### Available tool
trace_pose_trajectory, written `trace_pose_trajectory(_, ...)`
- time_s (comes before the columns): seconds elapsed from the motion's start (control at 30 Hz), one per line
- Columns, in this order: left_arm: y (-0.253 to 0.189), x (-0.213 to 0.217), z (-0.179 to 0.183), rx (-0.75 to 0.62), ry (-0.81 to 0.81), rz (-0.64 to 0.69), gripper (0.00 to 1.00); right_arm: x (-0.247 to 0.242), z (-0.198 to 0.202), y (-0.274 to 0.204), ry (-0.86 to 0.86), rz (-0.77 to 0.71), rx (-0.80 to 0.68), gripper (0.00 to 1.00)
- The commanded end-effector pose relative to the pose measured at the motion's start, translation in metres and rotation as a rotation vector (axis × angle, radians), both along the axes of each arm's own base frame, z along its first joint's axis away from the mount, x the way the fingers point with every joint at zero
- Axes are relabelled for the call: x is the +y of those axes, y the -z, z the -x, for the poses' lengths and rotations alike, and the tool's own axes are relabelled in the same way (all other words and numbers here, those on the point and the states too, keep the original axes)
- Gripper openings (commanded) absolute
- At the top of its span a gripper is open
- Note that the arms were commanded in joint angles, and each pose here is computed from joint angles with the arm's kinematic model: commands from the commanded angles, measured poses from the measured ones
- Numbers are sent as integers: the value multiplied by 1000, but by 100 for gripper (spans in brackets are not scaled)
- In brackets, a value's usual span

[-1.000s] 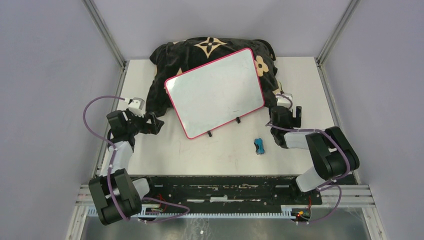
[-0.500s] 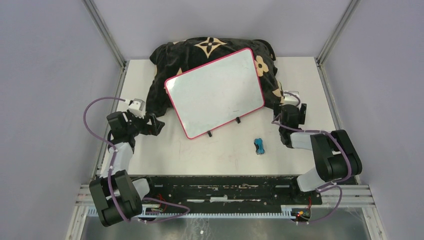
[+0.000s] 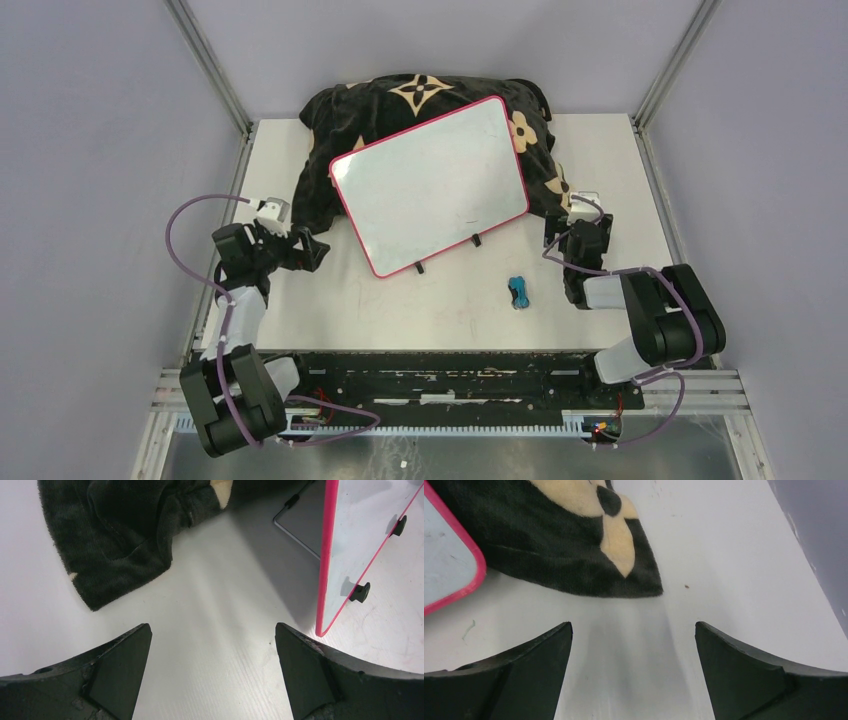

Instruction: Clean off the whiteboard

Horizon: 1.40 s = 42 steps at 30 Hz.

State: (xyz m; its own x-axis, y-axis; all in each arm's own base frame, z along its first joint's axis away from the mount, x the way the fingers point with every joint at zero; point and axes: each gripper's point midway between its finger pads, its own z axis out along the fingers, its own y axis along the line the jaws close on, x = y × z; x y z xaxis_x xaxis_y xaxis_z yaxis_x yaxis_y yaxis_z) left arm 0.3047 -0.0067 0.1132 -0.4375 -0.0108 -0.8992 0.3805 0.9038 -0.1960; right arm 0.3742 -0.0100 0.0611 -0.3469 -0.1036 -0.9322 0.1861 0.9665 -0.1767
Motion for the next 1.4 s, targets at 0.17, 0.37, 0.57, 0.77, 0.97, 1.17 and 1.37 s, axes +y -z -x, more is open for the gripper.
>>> trace_pose_trajectory(0.17,-4,1,-3,-39,26,-18,100,-7,-5,-13,21,-56,-97,100)
trace_pose_trajectory(0.37,-13,16,-20,-70,-67,-10,100,-5,-7,-12,8,-59,-89,100)
trace_pose_trajectory(0.57,-25,40,-41,-216,-276,32,99,-5,-7,-12,8,-59,-88,100)
trace_pose_trajectory(0.77,-5,45,-61,-255,-387,58,99,-5,-7,-12,8,-59,-87,100)
trace_pose_trajectory(0.97,4,31,-75,-293,-399,53,99,-6,-7,-12,9,-60,-89,100)
trace_pose_trajectory(1.17,13,2,-66,-360,-347,-86,99,-6,-7,-12,9,-60,-88,100)
trace_pose_trajectory(1.37,20,-5,-68,-363,-339,-115,99,-5,-8,-12,9,-61,-88,100)
